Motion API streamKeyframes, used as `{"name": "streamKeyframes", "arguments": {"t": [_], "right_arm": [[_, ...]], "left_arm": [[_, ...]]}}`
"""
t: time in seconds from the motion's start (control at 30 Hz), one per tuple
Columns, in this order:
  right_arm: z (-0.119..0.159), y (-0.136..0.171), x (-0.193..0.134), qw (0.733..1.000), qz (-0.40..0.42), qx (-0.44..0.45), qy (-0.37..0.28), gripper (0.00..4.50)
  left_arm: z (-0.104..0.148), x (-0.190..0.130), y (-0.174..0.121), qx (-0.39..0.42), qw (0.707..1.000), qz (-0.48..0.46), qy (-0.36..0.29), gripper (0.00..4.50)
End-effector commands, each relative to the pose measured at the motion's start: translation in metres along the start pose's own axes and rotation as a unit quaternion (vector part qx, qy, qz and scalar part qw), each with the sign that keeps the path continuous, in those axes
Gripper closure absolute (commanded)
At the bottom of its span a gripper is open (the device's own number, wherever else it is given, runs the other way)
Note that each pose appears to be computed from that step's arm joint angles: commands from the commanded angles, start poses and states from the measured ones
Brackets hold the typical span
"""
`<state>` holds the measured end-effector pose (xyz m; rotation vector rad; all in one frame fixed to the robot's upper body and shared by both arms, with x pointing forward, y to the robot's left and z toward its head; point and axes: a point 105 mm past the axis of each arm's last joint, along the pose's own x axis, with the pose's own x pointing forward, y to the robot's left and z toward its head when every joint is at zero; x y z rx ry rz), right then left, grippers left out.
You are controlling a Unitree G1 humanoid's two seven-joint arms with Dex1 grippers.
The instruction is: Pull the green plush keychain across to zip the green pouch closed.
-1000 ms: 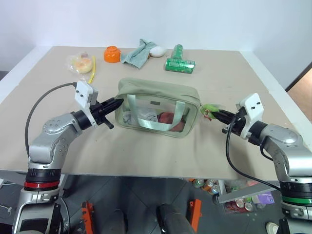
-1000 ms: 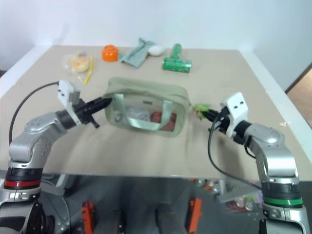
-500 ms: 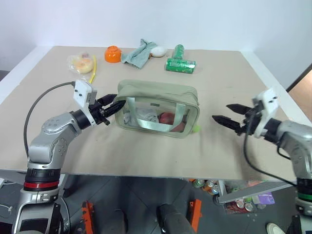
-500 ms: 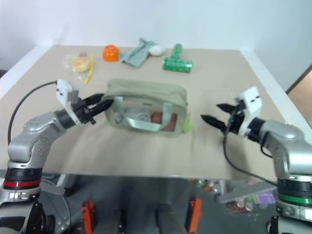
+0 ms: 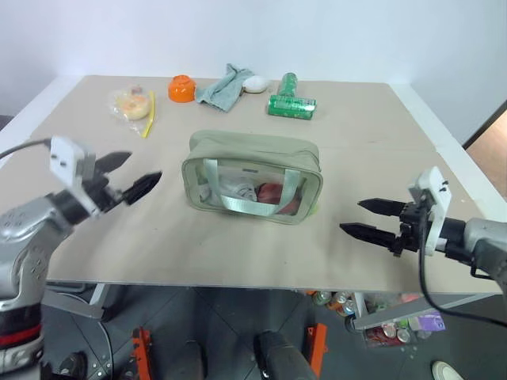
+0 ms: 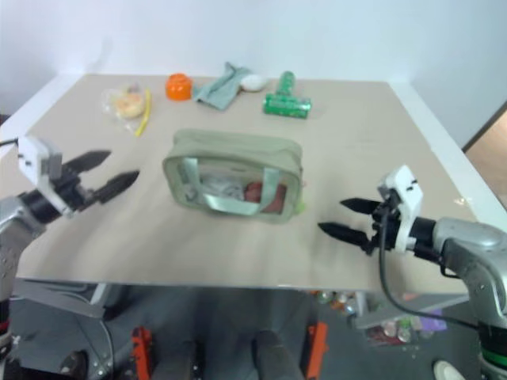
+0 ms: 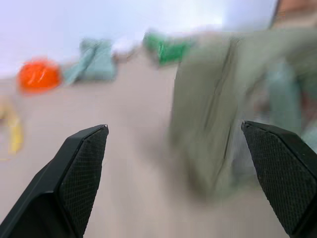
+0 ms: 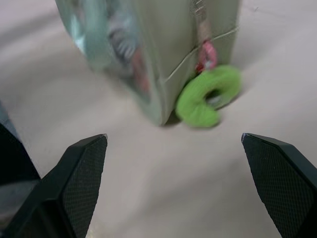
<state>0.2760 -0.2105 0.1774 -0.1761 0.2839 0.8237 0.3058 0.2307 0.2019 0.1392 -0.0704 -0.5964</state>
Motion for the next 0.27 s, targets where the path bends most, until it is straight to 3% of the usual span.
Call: {"name": "streamKeyframes", "arguments": {"t": [0.03, 0.13, 0.27], "right_arm": [[0.007, 0.013, 0.007, 0.998, 0.004, -0.055, -0.037, 0.0], [0.004, 0.013, 0.011, 0.996, -0.009, -0.068, -0.057, 0.0], [0.004, 0.009, 0.012, 0.995, -0.029, -0.061, -0.076, 0.0]], "left_arm": [[-0.007, -0.012, -0.024, 0.027, 0.999, -0.03, 0.017, 0.03], [-0.034, -0.005, -0.042, 0.041, 0.997, -0.029, 0.066, 0.03], [-0.037, 0.011, -0.065, 0.055, 0.995, -0.066, 0.041, 0.03]]}}
